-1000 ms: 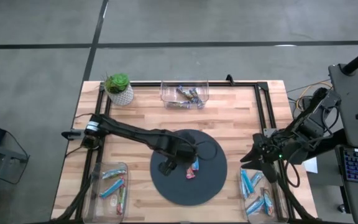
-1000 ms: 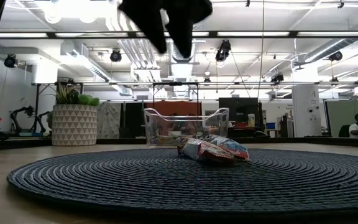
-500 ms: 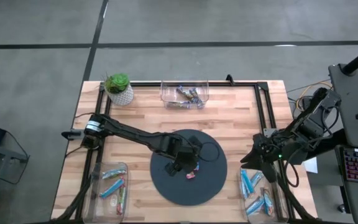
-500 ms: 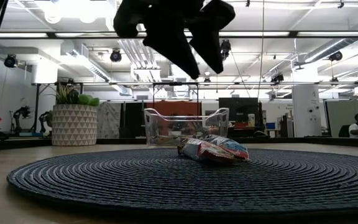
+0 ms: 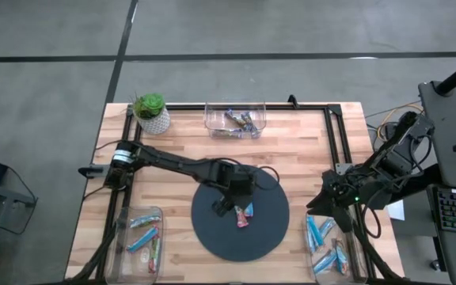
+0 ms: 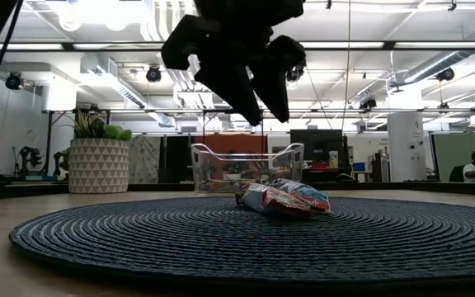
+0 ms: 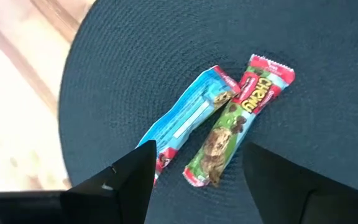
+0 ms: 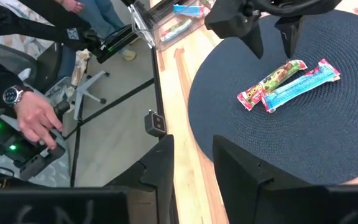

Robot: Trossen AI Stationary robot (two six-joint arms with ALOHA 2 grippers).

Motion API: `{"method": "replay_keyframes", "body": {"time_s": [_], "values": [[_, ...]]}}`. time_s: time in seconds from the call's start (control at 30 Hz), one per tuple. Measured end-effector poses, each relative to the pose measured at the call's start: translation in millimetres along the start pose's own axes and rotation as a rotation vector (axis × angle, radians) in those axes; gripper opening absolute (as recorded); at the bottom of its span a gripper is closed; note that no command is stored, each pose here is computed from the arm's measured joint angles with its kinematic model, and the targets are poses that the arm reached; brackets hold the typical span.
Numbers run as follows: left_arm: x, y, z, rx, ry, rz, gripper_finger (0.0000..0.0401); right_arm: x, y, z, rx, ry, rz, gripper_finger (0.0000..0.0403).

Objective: Pick and place Granola Bars by type
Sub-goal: Put the red granola bar into the bottom left transparent bin

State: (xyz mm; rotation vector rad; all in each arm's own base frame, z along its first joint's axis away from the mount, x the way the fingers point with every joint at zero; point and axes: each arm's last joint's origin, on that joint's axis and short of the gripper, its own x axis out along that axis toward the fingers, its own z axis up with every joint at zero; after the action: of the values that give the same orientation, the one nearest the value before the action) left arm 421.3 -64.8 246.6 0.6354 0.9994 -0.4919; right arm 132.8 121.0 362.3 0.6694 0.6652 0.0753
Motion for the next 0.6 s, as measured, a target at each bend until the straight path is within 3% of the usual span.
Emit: {"method": "replay_keyframes", "body": {"time_s": [0.6], "values": [[41.5,1.4,-12.4,0.002,0.046,-0.114,0.0218,3.1,-4.5,-4.1,-0.01,0.023,-0.03,0.0094]]}}
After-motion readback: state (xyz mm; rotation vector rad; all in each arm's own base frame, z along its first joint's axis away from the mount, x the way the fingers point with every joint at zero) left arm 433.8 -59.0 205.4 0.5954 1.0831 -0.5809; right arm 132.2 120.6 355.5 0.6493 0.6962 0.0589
